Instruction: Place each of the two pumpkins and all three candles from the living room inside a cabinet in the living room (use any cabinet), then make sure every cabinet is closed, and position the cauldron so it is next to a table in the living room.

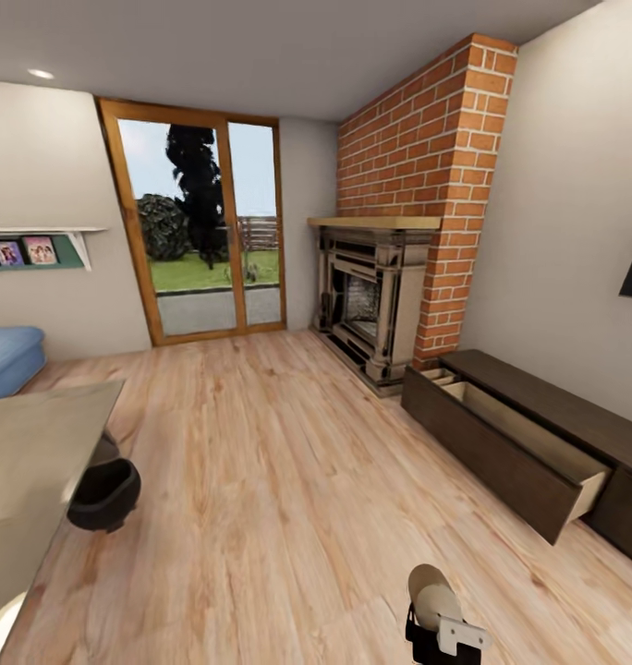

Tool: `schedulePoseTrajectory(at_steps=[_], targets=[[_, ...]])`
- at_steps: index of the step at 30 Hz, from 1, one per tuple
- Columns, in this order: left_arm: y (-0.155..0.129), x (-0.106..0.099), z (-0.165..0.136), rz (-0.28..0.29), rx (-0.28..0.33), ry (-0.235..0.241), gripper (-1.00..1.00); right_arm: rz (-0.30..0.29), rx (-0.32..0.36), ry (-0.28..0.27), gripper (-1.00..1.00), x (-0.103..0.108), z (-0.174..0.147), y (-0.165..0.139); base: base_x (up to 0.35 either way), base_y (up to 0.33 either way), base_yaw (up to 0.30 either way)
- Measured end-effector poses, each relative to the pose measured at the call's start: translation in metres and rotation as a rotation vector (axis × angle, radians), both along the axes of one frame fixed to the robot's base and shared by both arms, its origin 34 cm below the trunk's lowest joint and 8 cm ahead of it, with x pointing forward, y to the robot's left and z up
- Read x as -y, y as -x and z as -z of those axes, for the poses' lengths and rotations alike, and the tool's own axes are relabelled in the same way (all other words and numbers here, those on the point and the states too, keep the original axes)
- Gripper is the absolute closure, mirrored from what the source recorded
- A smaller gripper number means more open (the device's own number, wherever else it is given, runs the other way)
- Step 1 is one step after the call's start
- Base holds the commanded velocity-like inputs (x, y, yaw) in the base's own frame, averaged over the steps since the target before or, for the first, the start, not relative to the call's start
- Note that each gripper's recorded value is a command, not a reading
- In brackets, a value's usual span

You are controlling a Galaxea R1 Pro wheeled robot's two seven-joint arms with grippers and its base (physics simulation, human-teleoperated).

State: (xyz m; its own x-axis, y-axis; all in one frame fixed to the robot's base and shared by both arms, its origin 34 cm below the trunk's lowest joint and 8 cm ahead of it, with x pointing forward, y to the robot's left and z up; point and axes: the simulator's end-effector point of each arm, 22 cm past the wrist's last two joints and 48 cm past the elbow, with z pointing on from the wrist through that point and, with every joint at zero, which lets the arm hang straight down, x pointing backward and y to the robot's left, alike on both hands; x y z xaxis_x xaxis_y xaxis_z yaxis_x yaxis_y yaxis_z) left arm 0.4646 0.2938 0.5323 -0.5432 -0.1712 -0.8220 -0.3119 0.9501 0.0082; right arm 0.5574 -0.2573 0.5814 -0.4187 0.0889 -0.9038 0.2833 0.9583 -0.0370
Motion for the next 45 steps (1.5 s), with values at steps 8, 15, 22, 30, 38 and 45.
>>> schedulePoseTrajectory(at_steps=[8,15,22,30,38,45], targets=[[-0.002,0.0,-0.007,0.0,0.004,0.0,-1.0,-0.003,0.005,0.0,1.0,-0.001,-0.007,-0.001,0.326,-0.057,-0.252],[-0.003,-0.001,-0.02,-0.001,0.007,-0.001,-1.0,-0.001,0.007,-0.002,1.0,-0.001,-0.02,-0.003,0.312,-0.182,-0.171],[-0.003,-0.001,-0.032,-0.001,0.006,-0.001,-1.0,-0.003,0.007,-0.002,1.0,-0.002,-0.032,-0.003,0.303,-0.2,-0.006],[-0.004,-0.001,-0.045,-0.001,0.006,-0.001,-1.0,-0.003,0.006,-0.002,1.0,-0.002,-0.046,-0.004,0.3,-0.205,0.0],[-0.004,-0.001,-0.058,-0.001,0.005,-0.001,-1.0,-0.009,-0.02,0.0,1.0,-0.004,-0.054,-0.002,0.3,-0.205,0.0],[-0.003,-0.001,-0.068,-0.001,0.001,-0.001,-1.0,-0.011,-0.026,0.0,1.0,-0.005,-0.063,-0.001,0.3,-0.205,0.0]])
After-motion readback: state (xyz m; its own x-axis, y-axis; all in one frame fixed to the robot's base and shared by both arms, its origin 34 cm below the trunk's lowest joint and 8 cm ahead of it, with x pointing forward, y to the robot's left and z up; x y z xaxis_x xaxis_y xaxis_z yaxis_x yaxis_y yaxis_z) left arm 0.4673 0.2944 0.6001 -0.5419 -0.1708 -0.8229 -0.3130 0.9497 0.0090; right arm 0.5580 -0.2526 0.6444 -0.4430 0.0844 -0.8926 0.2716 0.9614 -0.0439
